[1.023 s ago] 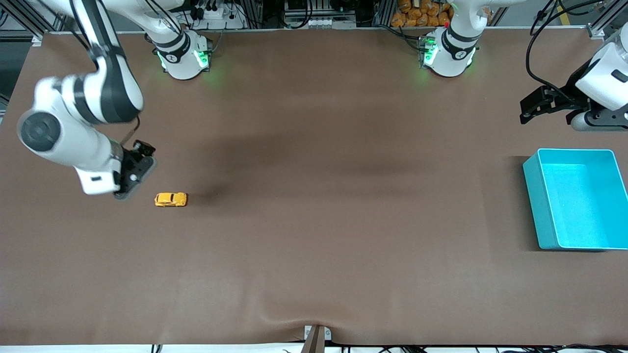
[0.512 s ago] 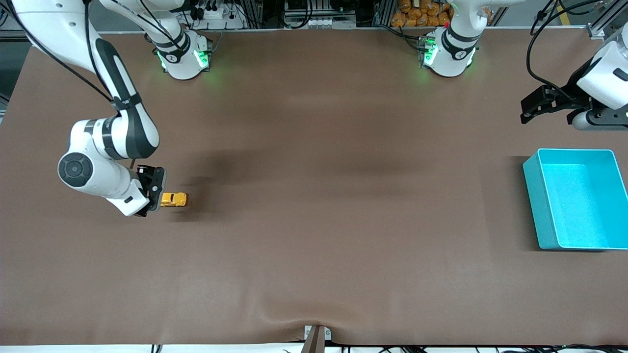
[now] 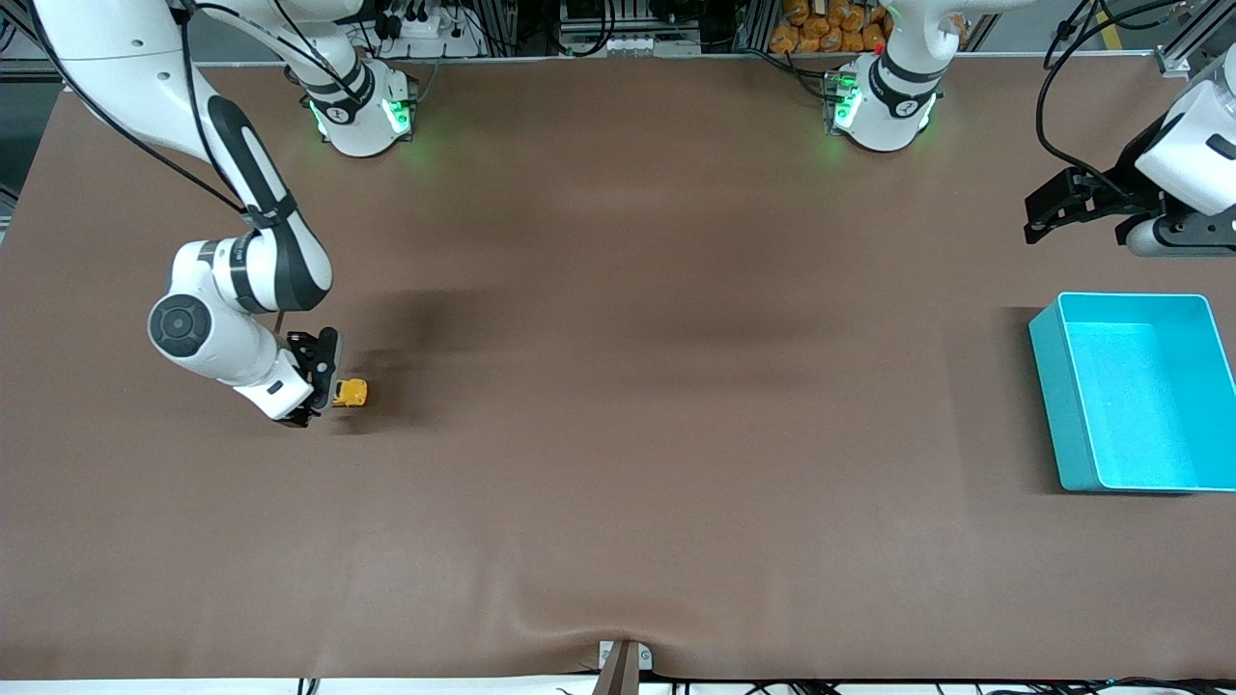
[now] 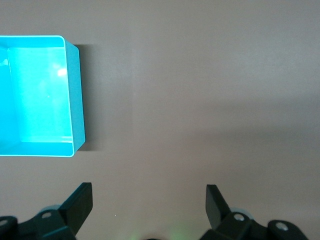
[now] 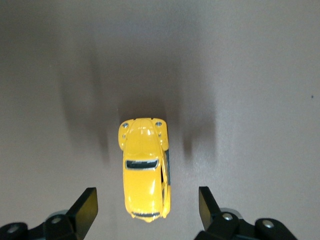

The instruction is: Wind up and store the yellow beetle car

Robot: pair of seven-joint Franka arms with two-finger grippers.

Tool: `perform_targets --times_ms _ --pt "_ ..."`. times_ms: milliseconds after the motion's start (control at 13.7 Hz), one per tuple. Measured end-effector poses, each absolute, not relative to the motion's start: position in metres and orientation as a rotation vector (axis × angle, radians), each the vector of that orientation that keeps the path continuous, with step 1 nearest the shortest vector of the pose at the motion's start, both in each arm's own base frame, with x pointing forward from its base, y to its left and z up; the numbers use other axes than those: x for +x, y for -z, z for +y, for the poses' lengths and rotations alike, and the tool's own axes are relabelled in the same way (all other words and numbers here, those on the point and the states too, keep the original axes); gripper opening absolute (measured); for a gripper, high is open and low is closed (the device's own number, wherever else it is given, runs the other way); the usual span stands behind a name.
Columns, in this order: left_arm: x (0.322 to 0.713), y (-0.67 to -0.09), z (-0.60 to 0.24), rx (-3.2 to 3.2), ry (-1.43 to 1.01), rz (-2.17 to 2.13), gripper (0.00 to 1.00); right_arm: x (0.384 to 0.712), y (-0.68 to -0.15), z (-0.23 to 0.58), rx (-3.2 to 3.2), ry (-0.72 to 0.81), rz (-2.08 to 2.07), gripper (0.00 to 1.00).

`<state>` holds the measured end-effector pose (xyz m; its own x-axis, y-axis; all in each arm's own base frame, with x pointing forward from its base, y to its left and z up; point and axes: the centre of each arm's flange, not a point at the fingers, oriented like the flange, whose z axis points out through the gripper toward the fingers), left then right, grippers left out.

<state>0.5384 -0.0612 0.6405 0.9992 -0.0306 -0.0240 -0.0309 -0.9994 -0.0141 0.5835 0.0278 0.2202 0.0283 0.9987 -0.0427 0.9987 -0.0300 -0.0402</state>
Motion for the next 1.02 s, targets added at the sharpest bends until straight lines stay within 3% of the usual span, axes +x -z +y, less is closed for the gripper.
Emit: perform_targets --times_ms 365,585,658,804,1023 --pt "0.539 -0.640 -0.054 -3.127 -0.039 0.028 1.00 0.577 -0.207 0.030 2.238 0.057 2.183 0.78" --pt "0.539 -0.640 -0.054 -3.127 -0.039 0.029 1.00 0.577 -0.202 0.030 2.234 0.047 2.180 0.55" --pt "0.539 -0.640 -0.055 -3.127 -0.039 0.031 1.00 0.577 -0.199 0.030 2.234 0.045 2.180 0.55" --pt "0.539 -0.640 -0.057 -3.127 -0.039 0.035 1.00 0.576 -0.199 0.030 2.235 0.051 2.182 0.42" --pt "0.539 -0.640 -0.057 -3.127 -0.039 0.035 1.00 0.576 -0.200 0.030 2.234 0.046 2.181 0.39"
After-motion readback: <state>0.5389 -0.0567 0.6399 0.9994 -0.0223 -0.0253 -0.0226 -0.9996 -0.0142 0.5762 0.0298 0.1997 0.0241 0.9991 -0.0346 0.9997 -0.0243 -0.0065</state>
